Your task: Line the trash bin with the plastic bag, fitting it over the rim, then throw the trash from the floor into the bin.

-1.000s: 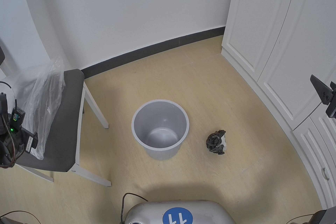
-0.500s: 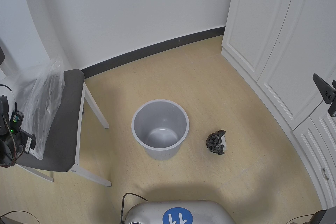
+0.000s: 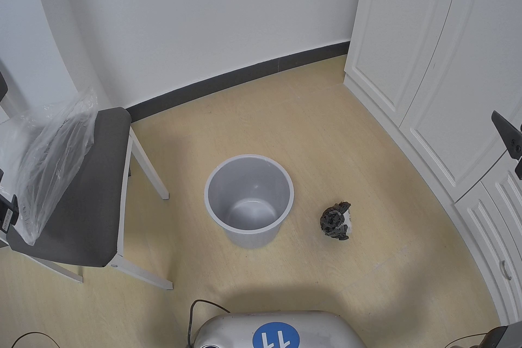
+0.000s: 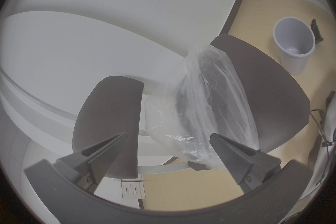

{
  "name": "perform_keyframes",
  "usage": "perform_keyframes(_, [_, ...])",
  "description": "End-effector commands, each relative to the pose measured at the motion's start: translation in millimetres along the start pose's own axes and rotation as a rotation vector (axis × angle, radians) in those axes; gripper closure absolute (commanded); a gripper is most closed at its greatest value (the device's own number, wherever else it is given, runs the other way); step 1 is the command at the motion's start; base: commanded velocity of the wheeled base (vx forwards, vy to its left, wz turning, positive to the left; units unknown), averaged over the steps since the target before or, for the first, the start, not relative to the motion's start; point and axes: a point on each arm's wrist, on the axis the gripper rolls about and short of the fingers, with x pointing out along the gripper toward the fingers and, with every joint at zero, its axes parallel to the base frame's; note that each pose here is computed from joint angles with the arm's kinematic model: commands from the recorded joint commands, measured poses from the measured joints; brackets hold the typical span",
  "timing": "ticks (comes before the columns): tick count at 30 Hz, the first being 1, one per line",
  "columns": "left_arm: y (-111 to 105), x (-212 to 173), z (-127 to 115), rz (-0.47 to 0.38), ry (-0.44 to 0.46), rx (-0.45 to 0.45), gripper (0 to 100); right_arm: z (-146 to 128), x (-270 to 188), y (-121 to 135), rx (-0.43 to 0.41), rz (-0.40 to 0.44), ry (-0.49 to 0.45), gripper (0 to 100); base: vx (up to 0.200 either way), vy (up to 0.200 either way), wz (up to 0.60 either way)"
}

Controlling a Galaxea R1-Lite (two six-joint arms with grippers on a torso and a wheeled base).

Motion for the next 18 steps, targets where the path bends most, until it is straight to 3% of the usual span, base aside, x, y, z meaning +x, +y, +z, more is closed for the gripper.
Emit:
perform_keyframes(1, [5.2, -6.6, -3.8, 0.031, -0.006, -0.016, 0, -0.3, -1.3, -0.7, -0.005, 0.002, 0.000, 0, 0.000, 0.000, 0.00])
perform_keyframes(10, [-13.2, 6.6, -8.7, -0.045, 0.046, 0.024, 0, -4.1, 0.3, 0.1, -0.021, 0.006, 0.016, 0, 0.000, 0.000, 0.00])
perform_keyframes(18, [-31.9, 19.6, -6.9, -0.098, 0.036, 0.039, 0, -8.4, 1.4, 0.6, -0.031, 0.008, 0.032, 0, 0.000, 0.000, 0.00])
